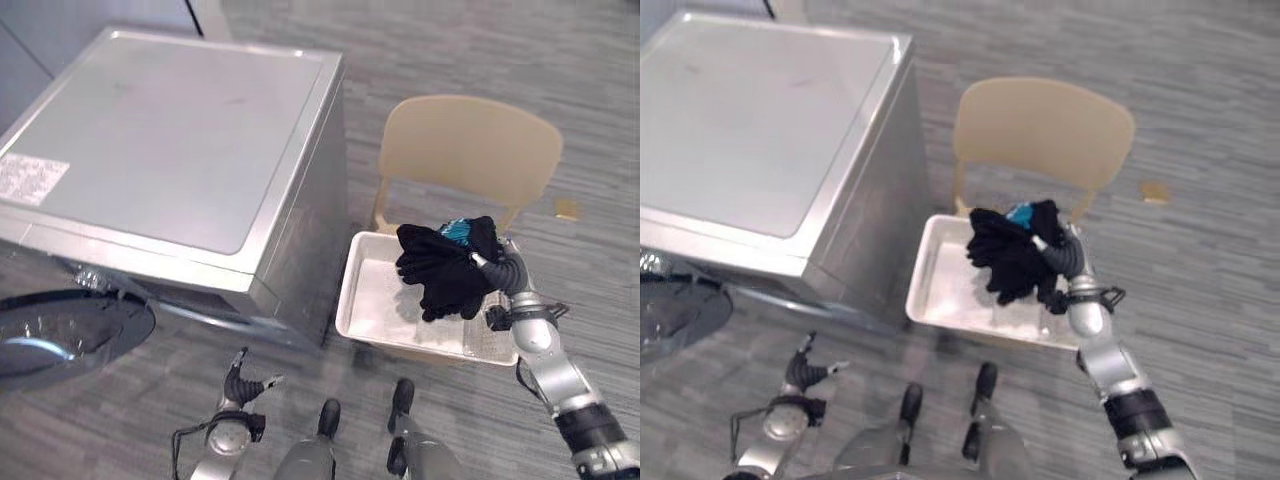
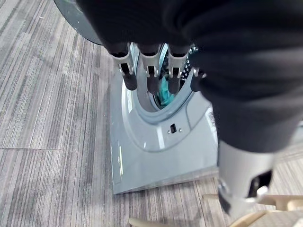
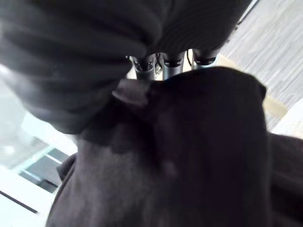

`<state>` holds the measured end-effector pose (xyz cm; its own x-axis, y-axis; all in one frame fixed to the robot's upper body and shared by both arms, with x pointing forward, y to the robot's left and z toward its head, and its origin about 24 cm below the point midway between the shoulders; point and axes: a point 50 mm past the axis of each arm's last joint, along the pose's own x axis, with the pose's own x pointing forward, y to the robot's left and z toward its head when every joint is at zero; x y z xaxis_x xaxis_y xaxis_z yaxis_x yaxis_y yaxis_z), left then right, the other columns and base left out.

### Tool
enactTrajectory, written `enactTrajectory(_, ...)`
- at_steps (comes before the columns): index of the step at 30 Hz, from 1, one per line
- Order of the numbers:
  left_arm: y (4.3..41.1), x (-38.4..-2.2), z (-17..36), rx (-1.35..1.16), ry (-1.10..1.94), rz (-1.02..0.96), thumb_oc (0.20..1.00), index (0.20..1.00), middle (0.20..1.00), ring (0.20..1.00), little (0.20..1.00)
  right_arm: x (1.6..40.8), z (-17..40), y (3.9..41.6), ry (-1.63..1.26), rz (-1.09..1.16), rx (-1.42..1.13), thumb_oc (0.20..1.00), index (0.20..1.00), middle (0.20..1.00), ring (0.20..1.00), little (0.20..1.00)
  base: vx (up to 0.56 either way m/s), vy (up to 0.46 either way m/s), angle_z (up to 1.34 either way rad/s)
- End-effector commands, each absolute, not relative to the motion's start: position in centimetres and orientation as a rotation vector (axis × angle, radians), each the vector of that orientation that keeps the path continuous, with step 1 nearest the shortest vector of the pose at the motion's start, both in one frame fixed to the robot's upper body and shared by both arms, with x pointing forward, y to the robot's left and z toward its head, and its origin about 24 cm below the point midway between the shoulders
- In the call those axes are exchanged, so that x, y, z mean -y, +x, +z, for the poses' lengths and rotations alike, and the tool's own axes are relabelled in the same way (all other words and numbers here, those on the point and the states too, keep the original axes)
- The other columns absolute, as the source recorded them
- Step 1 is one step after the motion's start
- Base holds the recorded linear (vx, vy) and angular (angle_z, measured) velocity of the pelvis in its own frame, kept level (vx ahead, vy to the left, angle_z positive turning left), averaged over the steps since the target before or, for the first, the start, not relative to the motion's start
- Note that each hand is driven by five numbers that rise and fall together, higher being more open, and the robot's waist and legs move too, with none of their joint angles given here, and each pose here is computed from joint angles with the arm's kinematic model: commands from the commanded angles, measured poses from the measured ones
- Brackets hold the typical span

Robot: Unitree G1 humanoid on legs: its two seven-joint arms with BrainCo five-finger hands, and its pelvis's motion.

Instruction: Grab the laundry basket,head to the washer,open it,put in the laundry and shut it.

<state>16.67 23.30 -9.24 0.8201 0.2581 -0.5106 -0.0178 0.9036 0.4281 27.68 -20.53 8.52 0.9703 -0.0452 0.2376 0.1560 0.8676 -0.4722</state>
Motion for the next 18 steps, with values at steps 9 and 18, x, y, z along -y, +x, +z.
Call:
enactTrajectory(9, 18.4, -25.4, -7.4, -0.508, 0.457, 0.230, 1.000, 1.000, 1.000, 1.000, 1.000, 18.0, 12.8, 25.4, -0.223, 0.070, 0.468, 0.200, 0.200, 0.200, 0.200, 0.200, -0.23, -0.033, -0.02)
enactTrajectory(18, 19.6, -24.4, -4.8, -0.358, 0.397, 0.230, 1.000, 1.000, 1.000, 1.000, 1.000, 17.5, 12.8, 25.7, -0.196, 0.066, 0.473, 0.200, 0.200, 0.200, 0.200, 0.200, -0.31, -0.199, 0.69)
